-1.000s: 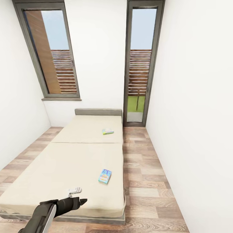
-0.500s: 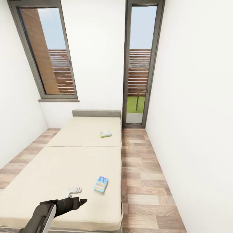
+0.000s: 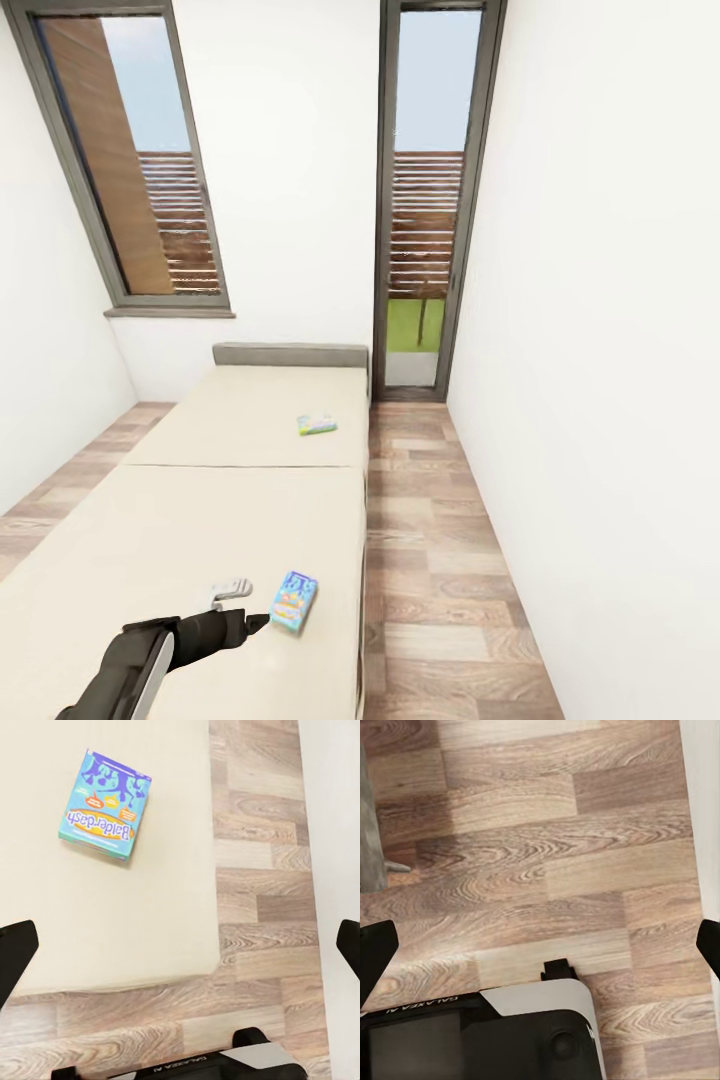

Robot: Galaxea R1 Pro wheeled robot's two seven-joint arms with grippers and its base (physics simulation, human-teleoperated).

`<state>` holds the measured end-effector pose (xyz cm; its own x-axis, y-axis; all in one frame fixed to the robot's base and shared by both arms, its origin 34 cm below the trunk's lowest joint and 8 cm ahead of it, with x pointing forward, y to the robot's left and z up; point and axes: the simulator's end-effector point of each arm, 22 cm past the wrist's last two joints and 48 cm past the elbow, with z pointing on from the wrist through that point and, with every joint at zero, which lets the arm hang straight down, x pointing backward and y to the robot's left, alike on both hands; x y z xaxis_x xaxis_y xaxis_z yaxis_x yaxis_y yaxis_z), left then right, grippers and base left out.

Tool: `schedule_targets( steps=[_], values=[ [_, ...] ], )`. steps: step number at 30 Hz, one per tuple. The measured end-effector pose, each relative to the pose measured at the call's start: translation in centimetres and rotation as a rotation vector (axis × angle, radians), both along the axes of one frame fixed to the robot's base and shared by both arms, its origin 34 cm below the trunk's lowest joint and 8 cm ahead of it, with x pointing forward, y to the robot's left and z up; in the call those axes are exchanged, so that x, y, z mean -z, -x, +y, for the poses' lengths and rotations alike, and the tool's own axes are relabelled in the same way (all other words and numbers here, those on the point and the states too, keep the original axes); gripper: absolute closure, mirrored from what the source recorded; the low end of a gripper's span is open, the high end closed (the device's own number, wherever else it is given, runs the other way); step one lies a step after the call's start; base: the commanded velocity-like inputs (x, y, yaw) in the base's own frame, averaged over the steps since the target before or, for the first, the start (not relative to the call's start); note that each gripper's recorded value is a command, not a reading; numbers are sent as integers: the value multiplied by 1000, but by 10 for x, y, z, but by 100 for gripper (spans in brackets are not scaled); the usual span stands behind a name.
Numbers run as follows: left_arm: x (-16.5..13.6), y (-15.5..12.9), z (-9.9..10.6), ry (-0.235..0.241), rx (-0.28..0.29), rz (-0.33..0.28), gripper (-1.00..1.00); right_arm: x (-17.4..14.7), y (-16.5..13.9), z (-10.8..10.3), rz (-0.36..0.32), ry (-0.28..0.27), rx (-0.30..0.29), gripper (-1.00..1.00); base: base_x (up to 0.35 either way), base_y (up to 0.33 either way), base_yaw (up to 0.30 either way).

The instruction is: Put all the toys in the child's room - the three board games (two on the bed and one on the table), the two jigsaw puzzles on the table, and the tennis ball on the table - inside the toy box on the table in the child's room.

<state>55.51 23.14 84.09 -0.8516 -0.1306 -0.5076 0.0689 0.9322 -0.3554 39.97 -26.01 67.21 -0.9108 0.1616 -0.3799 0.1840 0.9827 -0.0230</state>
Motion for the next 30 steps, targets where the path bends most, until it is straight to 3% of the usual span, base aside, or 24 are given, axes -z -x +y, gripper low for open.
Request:
schedule_targets(
  steps=[13,30],
  values=[
    [0,0,-1,1,2,0,-100,0,0,0,-1,0,0,-100,111,-49,-4],
    [0,0,0,3,1,0,-100,-1,-2,5,-5,-7,1,-100,6,18,-111]
  ],
)
